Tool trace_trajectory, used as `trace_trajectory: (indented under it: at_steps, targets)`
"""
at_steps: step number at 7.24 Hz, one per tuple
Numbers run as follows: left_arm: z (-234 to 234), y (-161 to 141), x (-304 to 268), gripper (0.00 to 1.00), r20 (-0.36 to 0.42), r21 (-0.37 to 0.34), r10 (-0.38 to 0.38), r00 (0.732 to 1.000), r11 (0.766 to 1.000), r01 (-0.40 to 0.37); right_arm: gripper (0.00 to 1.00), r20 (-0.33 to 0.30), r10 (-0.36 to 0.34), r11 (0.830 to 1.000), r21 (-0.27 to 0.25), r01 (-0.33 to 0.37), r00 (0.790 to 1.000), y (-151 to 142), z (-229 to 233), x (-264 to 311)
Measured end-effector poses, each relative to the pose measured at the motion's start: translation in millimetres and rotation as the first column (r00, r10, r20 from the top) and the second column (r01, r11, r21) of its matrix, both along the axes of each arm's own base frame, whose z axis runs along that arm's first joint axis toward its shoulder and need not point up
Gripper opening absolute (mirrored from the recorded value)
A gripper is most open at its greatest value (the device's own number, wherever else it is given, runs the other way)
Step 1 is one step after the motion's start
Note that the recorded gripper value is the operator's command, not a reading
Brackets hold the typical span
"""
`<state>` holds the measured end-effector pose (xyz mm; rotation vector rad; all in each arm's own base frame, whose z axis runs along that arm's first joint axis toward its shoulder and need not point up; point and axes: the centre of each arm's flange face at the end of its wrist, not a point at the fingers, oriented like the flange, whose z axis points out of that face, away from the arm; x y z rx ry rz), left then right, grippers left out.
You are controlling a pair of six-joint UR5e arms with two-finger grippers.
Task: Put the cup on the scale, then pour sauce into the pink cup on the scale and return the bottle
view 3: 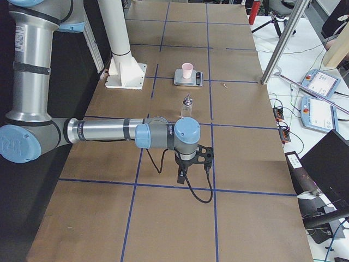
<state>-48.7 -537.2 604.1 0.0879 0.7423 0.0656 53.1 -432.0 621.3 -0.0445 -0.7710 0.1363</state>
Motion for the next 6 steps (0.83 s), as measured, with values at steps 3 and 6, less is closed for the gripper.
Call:
trace_trajectory:
  at_steps: [3, 6]
  targets:
    - [11.6, 1.5, 0.1, 1.0, 0.001, -0.023, -0.001, 1.0, 1.0, 0.001, 1.0, 0.001, 0.0, 1.0, 0.002, 0.0, 1.0, -0.7, -1.5, -0.1]
    - [10.6, 0.5, 0.1, 1.0, 0.002, -0.019, 0.0, 1.0, 1.0, 0.0, 1.0, 0.003, 0.0, 1.0, 0.006, 0.0, 1.0, -1.5, -2.9, -0.4]
